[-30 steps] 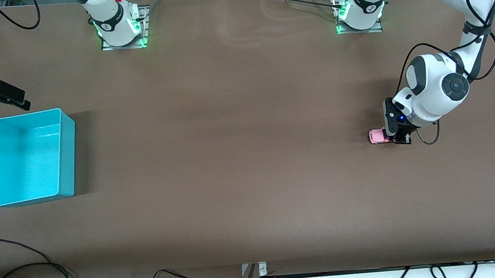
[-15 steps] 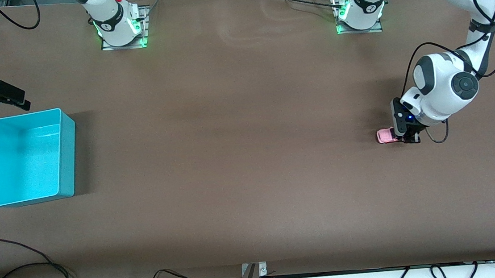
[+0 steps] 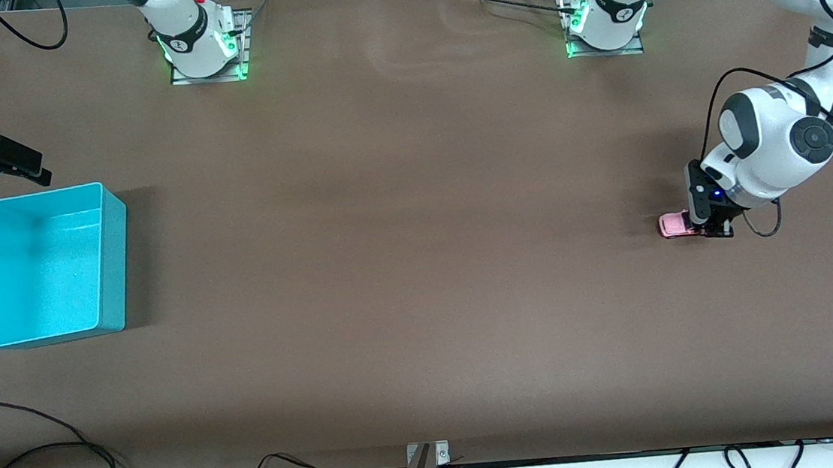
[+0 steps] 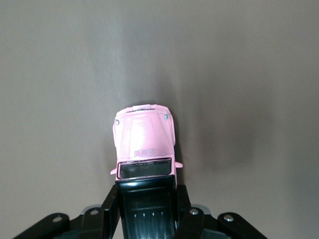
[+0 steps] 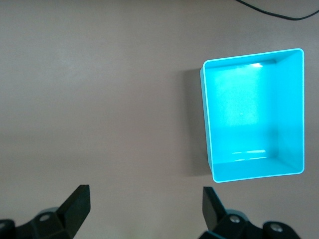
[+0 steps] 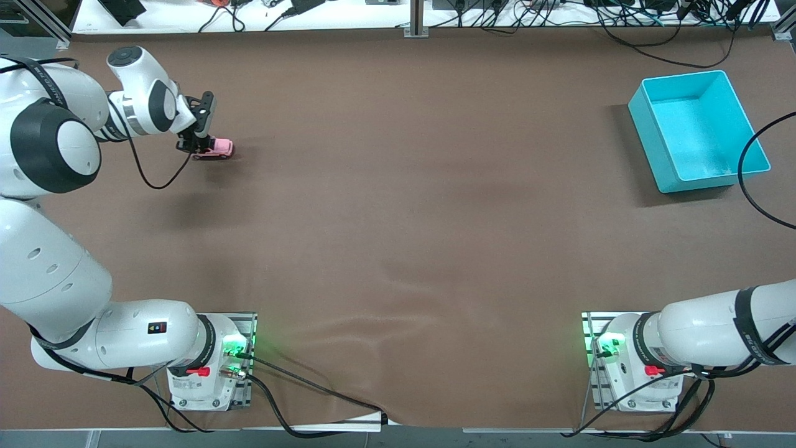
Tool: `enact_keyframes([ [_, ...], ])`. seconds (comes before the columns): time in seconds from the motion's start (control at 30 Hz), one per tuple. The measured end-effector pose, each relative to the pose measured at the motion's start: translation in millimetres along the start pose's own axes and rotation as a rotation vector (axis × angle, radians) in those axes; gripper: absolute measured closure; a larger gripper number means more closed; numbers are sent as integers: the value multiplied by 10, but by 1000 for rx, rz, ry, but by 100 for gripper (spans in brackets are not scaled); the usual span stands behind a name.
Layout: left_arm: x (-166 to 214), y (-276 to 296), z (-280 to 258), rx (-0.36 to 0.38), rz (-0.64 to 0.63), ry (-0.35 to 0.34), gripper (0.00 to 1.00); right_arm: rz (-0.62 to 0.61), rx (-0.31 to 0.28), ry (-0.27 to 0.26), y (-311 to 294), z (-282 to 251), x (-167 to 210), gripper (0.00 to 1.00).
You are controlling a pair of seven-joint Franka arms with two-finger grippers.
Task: Wind and store pink jeep toy
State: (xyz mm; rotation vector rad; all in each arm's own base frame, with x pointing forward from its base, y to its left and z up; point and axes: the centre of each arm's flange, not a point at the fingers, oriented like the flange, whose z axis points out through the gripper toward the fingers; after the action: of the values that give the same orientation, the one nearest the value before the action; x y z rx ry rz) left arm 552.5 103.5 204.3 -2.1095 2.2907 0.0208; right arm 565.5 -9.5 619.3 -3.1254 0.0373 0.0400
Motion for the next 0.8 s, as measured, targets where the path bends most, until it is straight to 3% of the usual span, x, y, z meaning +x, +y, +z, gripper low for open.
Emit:
enact_keyframes([
  [0.5,-776,173,25,15,4,-34,52,0,0,0,0,2,1,0],
  [0.8,-879,199,28,19,-1,-35,52,-3,0,4,-17,-1,5,0],
])
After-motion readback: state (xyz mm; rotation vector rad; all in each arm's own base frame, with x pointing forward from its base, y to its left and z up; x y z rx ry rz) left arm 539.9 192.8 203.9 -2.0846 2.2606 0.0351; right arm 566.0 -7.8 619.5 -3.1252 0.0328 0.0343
